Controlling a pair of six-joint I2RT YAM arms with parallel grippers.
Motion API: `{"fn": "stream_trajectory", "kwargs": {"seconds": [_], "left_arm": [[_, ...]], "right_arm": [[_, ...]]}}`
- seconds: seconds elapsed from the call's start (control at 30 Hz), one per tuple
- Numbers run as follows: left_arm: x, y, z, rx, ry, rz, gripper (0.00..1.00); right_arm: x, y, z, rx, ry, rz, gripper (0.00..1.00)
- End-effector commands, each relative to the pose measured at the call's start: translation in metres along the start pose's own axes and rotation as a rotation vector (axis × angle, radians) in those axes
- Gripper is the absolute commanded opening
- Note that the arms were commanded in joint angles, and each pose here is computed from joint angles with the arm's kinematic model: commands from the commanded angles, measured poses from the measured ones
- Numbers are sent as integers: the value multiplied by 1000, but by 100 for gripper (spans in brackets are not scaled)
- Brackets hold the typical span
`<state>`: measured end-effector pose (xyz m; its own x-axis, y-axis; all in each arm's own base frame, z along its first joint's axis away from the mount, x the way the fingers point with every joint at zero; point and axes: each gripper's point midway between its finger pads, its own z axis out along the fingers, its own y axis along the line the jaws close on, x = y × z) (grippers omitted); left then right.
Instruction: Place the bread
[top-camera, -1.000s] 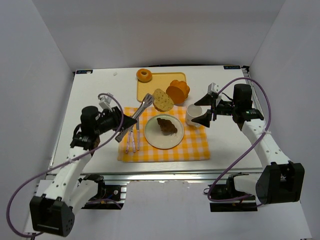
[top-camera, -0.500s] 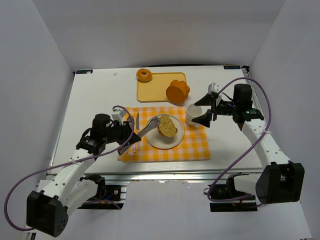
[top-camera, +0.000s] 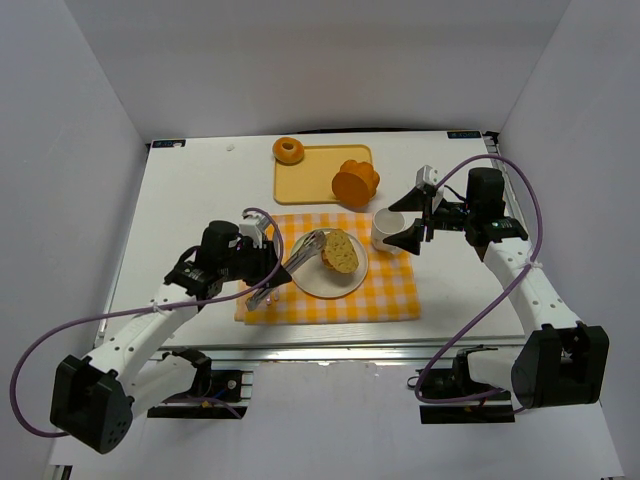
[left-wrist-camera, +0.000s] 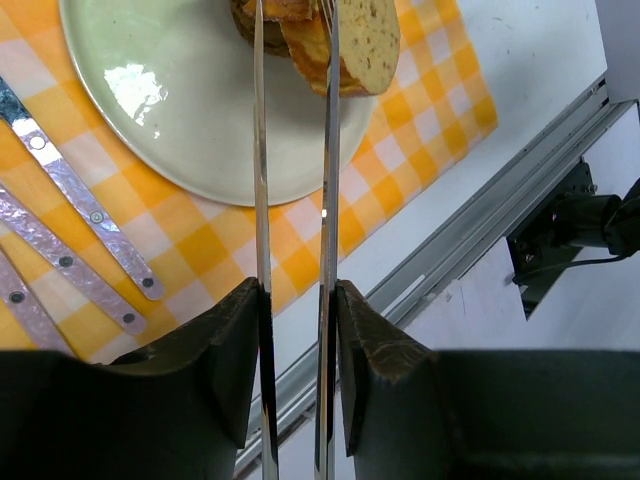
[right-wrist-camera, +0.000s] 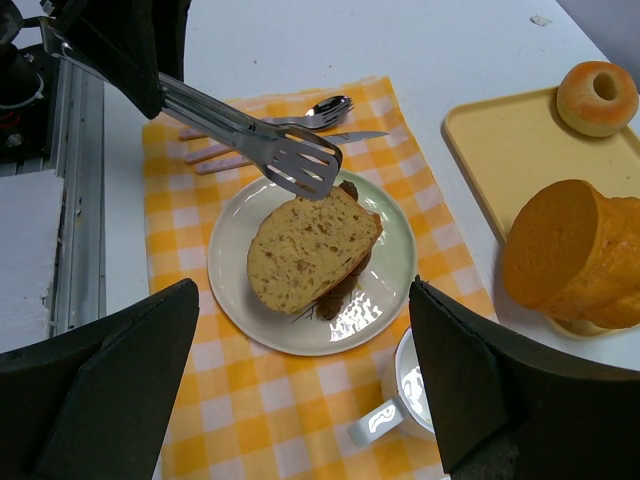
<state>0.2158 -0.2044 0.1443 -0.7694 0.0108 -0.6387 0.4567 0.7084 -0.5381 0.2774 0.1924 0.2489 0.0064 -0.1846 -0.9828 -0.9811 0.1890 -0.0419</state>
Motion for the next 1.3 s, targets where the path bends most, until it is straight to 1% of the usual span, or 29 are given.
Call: {"fn": "stream_trajectory", "kwargs": {"seconds": [0.0, 0.5, 0.67, 1.0, 1.07, 1.1, 1.13, 1.2, 1.23, 1.27], "left_arm": [[-22, -14, -8, 27, -74, 30, 44], [-35, -23, -23, 21, -139, 3, 45], [-36, -24, -26, 16, -143, -3, 45], [-51, -31, -34, 12, -190, 5, 45], [-57, -28, -36, -13, -210, 5, 44], [-62, -27, -37, -26, -225, 6, 42], [-71, -23, -40, -64, -262, 3, 35], [-82, -15, -41, -108, -292, -5, 22], [-88, -9, -41, -136, -303, -16, 11], [-97, 7, -39, -196, -310, -36, 6]], "right_arm": [[-10, 2, -1, -12, -22, -28, 89], [-9, 4, -2, -18, -26, -28, 89], [-10, 5, -2, -18, -27, -32, 89], [-11, 7, -2, -22, -30, -31, 89], [-11, 7, -2, -22, -30, -34, 89], [-11, 7, -2, -22, -30, -34, 89], [-10, 7, -2, -24, -30, -31, 89], [-10, 7, -2, -25, -30, -32, 89], [-10, 7, -2, -26, -30, -31, 89], [-11, 7, -2, -25, -30, -34, 89]]}}
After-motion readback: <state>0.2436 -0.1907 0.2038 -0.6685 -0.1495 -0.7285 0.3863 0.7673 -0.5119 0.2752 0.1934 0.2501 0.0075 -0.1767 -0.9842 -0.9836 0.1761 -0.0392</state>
